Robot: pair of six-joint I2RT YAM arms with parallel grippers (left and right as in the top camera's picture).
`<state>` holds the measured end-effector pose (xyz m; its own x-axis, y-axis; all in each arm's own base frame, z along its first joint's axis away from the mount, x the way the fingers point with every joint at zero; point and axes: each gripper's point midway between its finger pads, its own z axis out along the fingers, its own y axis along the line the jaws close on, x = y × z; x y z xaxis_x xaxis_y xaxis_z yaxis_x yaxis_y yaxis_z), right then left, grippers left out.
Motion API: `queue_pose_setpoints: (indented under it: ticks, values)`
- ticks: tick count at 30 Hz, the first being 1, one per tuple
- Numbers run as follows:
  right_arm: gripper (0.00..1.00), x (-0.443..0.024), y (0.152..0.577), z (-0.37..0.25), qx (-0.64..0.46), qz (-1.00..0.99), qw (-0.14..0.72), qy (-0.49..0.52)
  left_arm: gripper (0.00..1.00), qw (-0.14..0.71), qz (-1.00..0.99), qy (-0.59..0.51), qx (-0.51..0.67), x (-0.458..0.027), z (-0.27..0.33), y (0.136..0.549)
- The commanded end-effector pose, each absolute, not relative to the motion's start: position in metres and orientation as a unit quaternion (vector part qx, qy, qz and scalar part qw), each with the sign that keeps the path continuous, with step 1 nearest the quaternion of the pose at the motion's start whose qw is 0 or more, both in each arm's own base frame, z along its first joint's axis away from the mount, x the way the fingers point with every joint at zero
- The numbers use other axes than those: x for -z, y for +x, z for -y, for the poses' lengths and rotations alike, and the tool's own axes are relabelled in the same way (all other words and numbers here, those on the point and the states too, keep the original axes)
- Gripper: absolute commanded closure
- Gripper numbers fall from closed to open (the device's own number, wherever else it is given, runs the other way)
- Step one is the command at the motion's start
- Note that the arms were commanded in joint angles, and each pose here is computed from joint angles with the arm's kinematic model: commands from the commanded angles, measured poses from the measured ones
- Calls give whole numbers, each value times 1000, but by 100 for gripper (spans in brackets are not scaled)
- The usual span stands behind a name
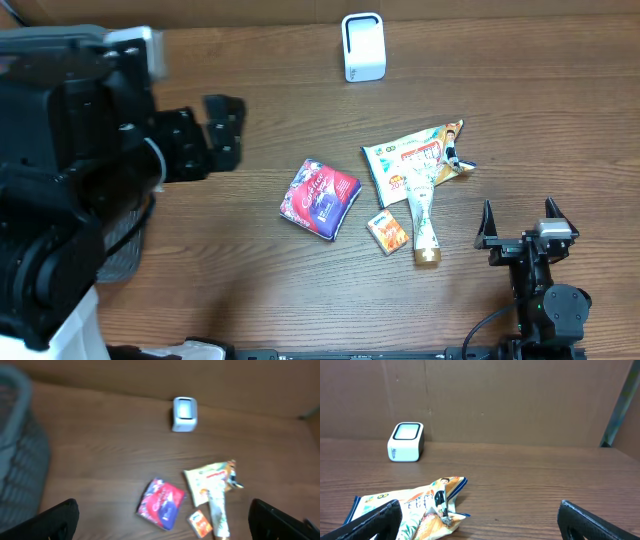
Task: Scan the item barcode
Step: 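Retract the left arm and swing the right gripper toward the tube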
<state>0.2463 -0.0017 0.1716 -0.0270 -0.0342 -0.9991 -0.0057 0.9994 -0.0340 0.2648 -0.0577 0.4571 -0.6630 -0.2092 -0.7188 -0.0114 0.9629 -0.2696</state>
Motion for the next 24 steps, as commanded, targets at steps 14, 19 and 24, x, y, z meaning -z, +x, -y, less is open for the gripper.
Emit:
queue_pose_setpoints:
  ticks: [14, 19, 24]
  values:
    - [0, -257, 188, -109, -172, -509, 788, -301, 0, 241, -952, -162, 92, -343, 55, 330]
    - [1, -293, 174, -111, -181, -482, 802, -302, 0, 207, -961, -164, 80, -318, 58, 347]
    - [0, -324, 185, -106, -166, -554, 760, -297, 0, 171, -969, -165, 68, -293, 60, 360]
